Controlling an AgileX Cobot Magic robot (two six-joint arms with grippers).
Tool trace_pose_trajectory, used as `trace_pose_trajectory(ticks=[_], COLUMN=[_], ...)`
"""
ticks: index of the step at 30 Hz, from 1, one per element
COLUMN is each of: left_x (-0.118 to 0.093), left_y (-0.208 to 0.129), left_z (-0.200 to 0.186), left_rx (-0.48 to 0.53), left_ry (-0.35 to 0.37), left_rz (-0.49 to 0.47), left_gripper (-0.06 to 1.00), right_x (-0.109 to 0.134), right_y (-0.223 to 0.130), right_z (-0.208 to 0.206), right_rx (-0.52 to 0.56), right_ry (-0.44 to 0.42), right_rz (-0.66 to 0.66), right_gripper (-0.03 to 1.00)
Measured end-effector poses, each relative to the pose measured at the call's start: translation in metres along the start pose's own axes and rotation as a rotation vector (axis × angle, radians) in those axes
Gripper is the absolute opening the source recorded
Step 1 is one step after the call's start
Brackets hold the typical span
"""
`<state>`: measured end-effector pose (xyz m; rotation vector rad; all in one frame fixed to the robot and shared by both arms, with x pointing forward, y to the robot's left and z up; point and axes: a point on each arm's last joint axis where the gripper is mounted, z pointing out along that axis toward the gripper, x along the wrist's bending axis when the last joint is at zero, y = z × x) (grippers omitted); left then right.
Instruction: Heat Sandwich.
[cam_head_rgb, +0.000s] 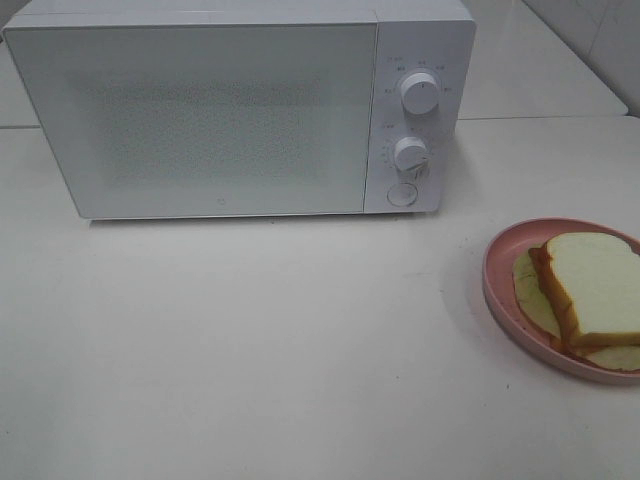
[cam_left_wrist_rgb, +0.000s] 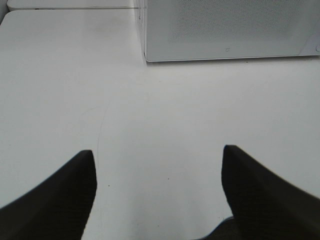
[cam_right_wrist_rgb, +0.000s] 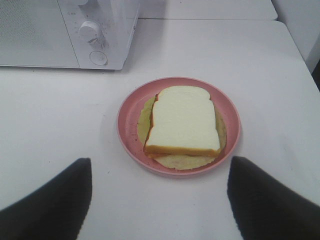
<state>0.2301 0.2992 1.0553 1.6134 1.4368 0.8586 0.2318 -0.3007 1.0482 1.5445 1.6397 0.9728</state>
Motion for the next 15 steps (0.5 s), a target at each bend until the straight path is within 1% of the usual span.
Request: trace_pose_trajectory(ticks=[15], left_x=[0.0], left_y=[0.0], left_z=[0.0], left_rx=[0.0], left_ry=[0.0], left_rz=[0.0], left_gripper=[0.67], right_x=[0.0], right_y=[0.0], right_z=[0.0], right_rx=[0.0], right_ry=[0.0], right_rz=[0.0], right_gripper=[0.74])
